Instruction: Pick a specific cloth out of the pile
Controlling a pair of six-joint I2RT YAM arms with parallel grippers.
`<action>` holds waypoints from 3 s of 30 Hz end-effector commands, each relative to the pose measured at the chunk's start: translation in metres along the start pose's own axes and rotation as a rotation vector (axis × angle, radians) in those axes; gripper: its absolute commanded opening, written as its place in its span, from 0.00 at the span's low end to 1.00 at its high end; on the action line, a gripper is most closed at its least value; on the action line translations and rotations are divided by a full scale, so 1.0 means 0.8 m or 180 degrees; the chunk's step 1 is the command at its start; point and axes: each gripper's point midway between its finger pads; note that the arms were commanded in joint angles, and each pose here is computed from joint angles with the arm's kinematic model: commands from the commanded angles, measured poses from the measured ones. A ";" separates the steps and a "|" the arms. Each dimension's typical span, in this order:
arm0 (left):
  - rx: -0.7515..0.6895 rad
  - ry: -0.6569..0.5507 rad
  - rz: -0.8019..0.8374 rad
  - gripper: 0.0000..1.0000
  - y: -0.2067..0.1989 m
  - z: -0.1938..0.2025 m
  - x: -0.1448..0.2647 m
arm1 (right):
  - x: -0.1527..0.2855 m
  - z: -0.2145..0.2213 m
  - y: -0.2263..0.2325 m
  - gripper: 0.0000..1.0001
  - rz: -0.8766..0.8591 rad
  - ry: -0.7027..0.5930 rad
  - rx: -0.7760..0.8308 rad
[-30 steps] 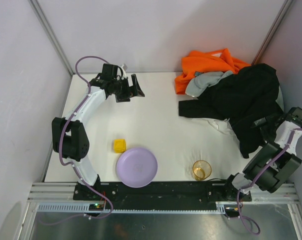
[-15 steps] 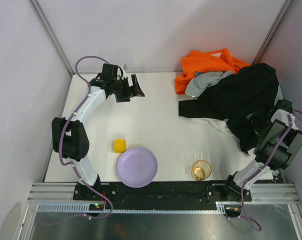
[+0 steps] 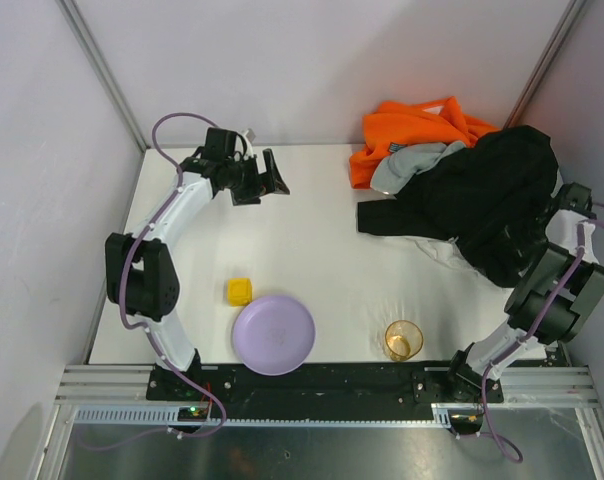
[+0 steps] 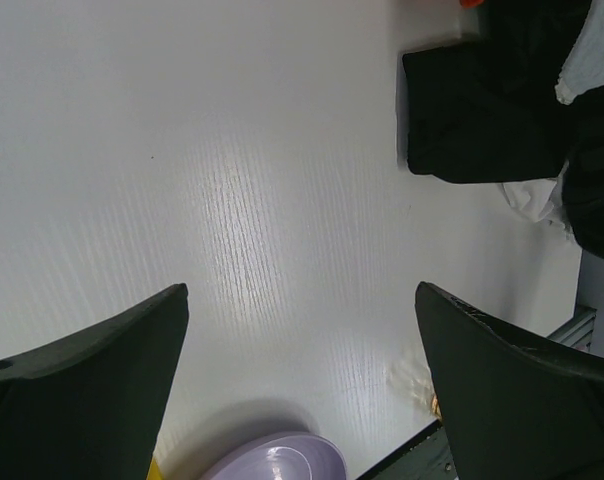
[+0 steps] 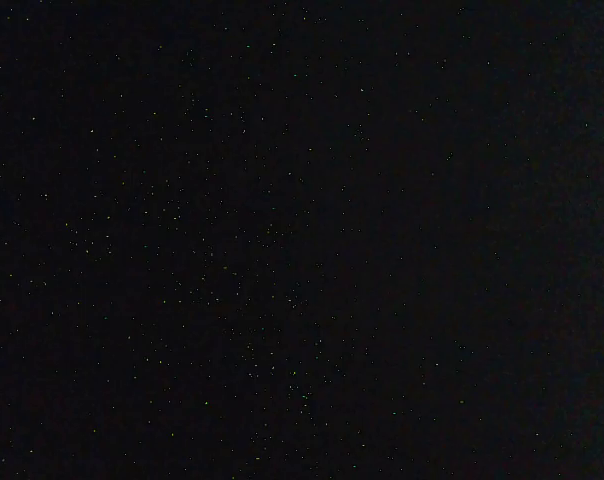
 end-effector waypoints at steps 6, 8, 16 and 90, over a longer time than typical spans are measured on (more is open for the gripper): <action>-0.0027 -0.0103 0.0134 1.00 -0.016 -0.028 -0.004 | 0.121 -0.105 0.149 0.00 -0.0737 -0.0780 0.0493; -0.0023 -0.0112 0.0141 0.99 -0.018 -0.032 -0.006 | 0.140 -0.126 0.186 0.00 -0.0833 -0.0879 0.0616; 0.0041 -0.0174 0.0139 1.00 -0.022 -0.041 -0.004 | 0.205 -0.187 0.321 0.00 -0.1721 -0.1232 0.0607; 0.0816 -0.0671 0.0767 1.00 -0.002 -0.046 0.081 | 0.187 0.027 0.142 0.99 -0.0627 -0.0612 0.1499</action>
Point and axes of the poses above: each gripper's point midway between its finger pads, its own x axis back along the fingers, its own y axis along the line the jaws close on, z = x × y, and after that the axes turned 2 degrees about x, right-handed
